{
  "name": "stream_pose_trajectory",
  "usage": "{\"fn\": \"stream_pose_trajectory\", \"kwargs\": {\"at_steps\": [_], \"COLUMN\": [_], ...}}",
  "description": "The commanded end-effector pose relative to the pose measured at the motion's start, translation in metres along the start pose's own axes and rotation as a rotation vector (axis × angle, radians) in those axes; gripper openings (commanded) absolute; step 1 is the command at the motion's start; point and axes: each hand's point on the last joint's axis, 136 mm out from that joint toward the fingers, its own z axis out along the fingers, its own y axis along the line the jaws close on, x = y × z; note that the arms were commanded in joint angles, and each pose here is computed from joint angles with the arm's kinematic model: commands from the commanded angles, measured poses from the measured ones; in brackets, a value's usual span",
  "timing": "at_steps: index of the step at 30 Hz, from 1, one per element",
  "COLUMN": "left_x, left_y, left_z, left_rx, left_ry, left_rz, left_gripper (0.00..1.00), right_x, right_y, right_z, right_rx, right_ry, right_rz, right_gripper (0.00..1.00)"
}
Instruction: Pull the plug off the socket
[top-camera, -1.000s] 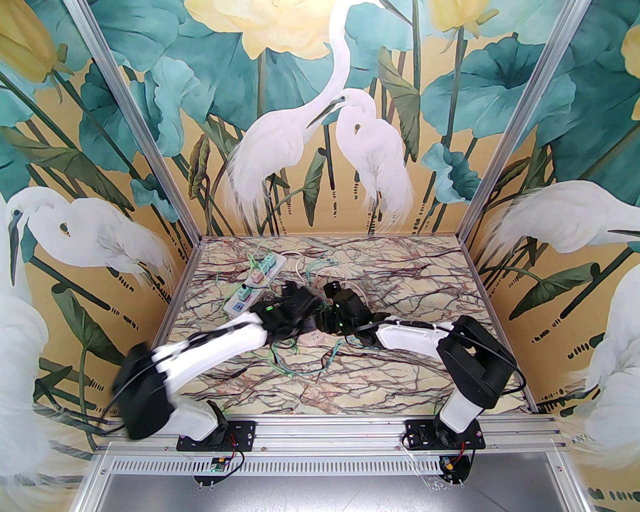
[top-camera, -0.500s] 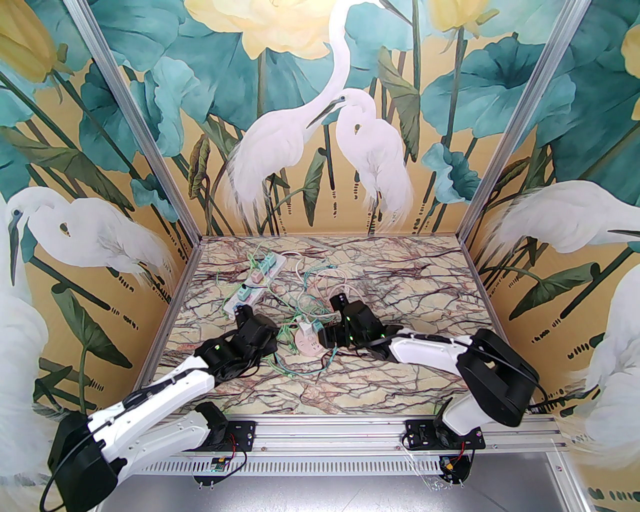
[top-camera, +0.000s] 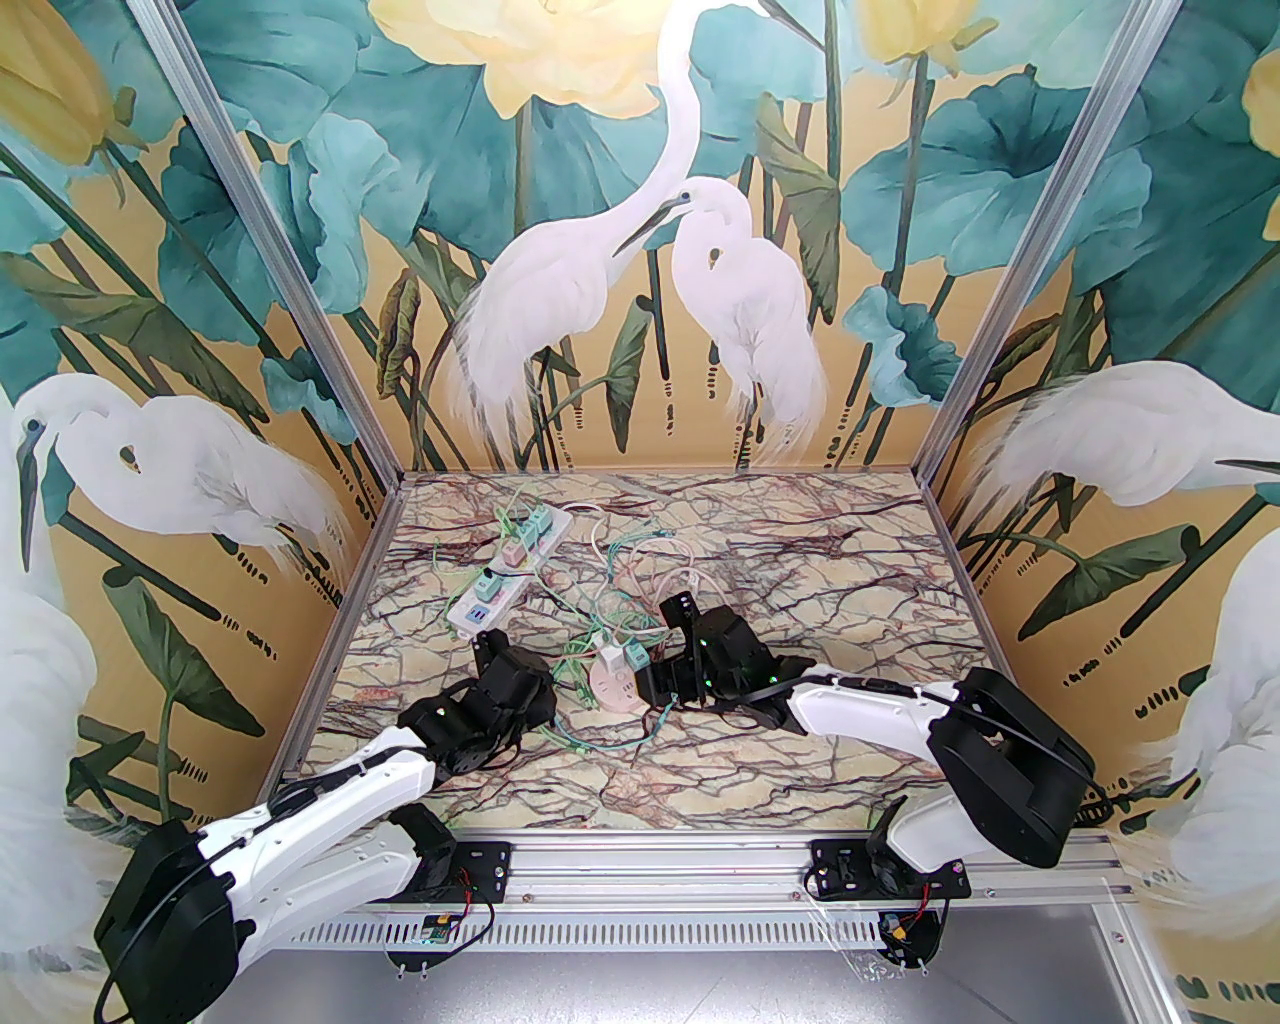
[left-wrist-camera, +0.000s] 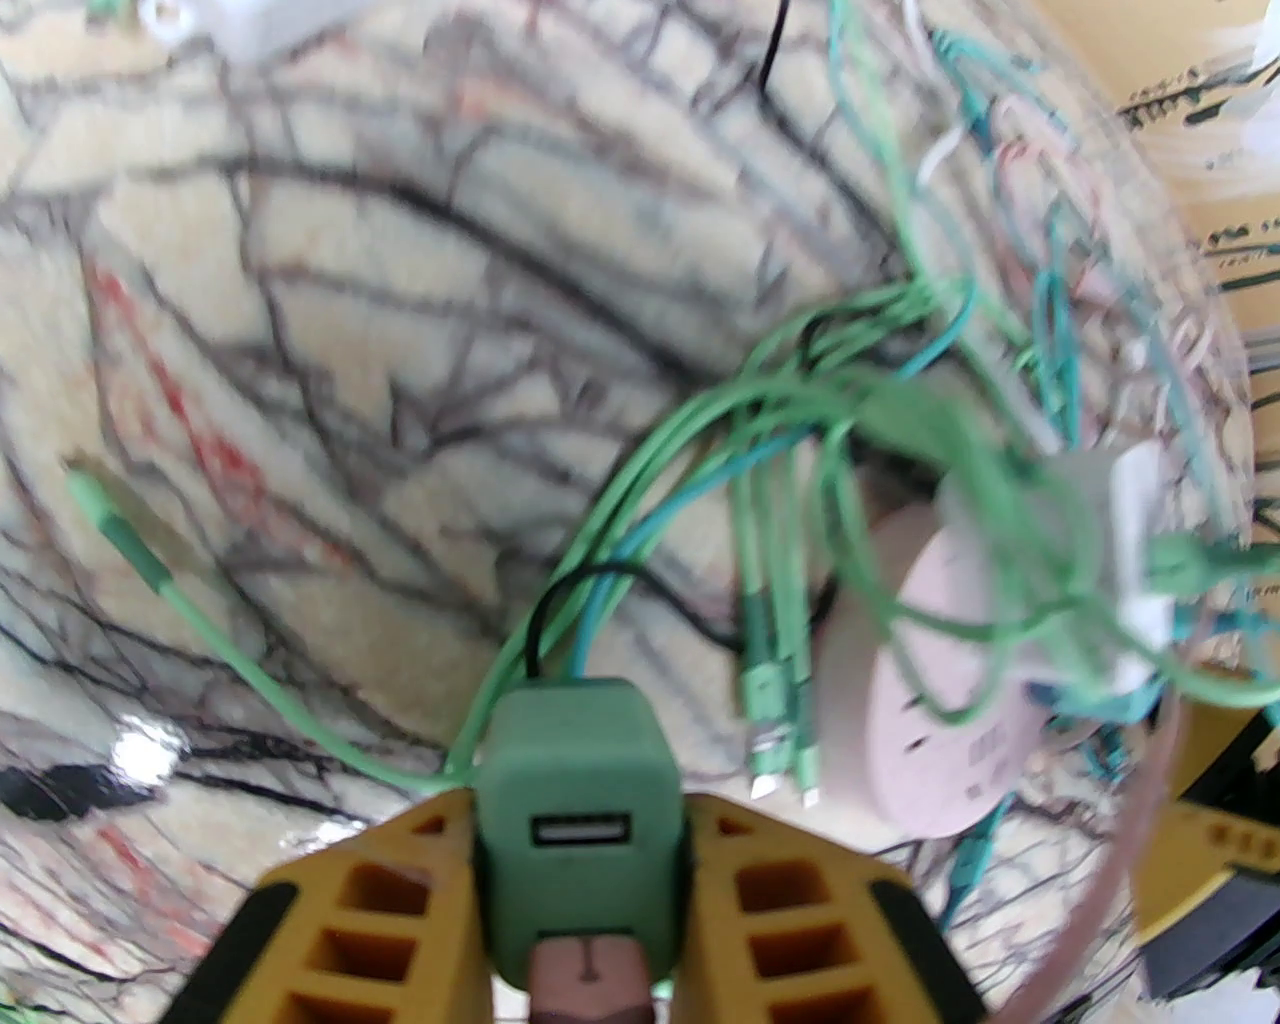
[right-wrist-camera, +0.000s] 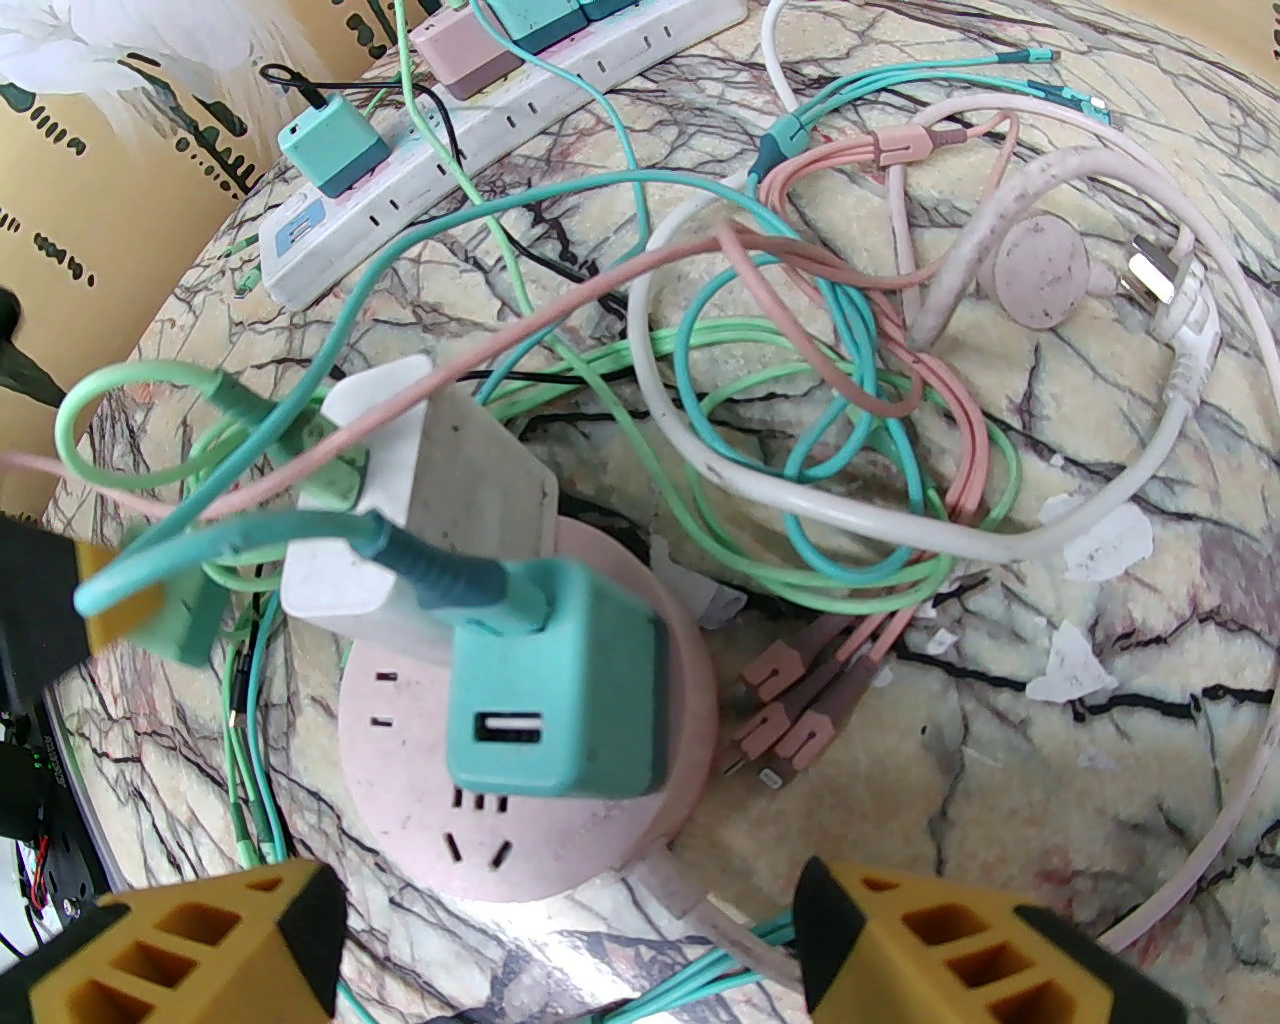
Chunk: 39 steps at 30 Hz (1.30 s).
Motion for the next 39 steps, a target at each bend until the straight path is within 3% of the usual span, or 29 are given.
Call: {"fn": "stream_pose_trajectory", "kwargs": {"at_steps": [1, 5, 8, 10, 13, 15, 24, 29, 35, 39], "left_x": [0.006, 0.013, 0.015, 0.016, 0.012, 0.006, -0.03, -0.039, -0.061, -0.069], "left_y": [0.002, 0.005, 0.006, 0.008, 0.006, 0.002, -0.019, -0.018, 0.01, 0.015], "left_z": [0.004, 0.004, 0.001, -0.002, -0.011, -0.021, -0.073, -0.08, -0.075, -0.059], "left_rx": [0.003, 0.002, 0.011, 0.01, 0.023, 0.045, 0.147, 0.138, -0.031, -0.073], "left_ry": [0.029, 0.056, 0.066, 0.068, 0.06, 0.044, -0.066, -0.112, -0.228, -0.212], "left_rz": [-0.012, -0.021, -0.034, -0.033, -0.031, -0.026, 0.017, 0.038, 0.056, 0.027], "left_gripper": [0.28, 0.28, 0.47, 0.5, 0.69, 0.74, 0.75, 0.75, 0.72, 0.72], "right_x": [-0.004, -0.005, -0.005, -0.005, -0.006, -0.006, -0.009, -0.007, -0.006, -0.005], "right_y": [-0.003, -0.005, -0.005, -0.006, -0.006, -0.006, -0.008, -0.007, -0.005, -0.003], "right_z": [-0.006, -0.006, -0.005, -0.006, -0.007, -0.008, -0.014, -0.009, -0.008, -0.008], "right_rx": [0.028, 0.039, 0.042, 0.046, 0.047, 0.045, 0.06, 0.051, 0.041, 0.037], "right_ry": [-0.031, -0.038, -0.037, -0.04, -0.046, -0.049, -0.083, -0.072, -0.068, -0.065], "right_rz": [-0.013, -0.009, -0.008, -0.007, -0.008, -0.009, -0.025, -0.02, -0.022, -0.026], "right_gripper": [0.81, 0.81, 0.86, 0.86, 0.85, 0.84, 0.83, 0.83, 0.83, 0.83]}}
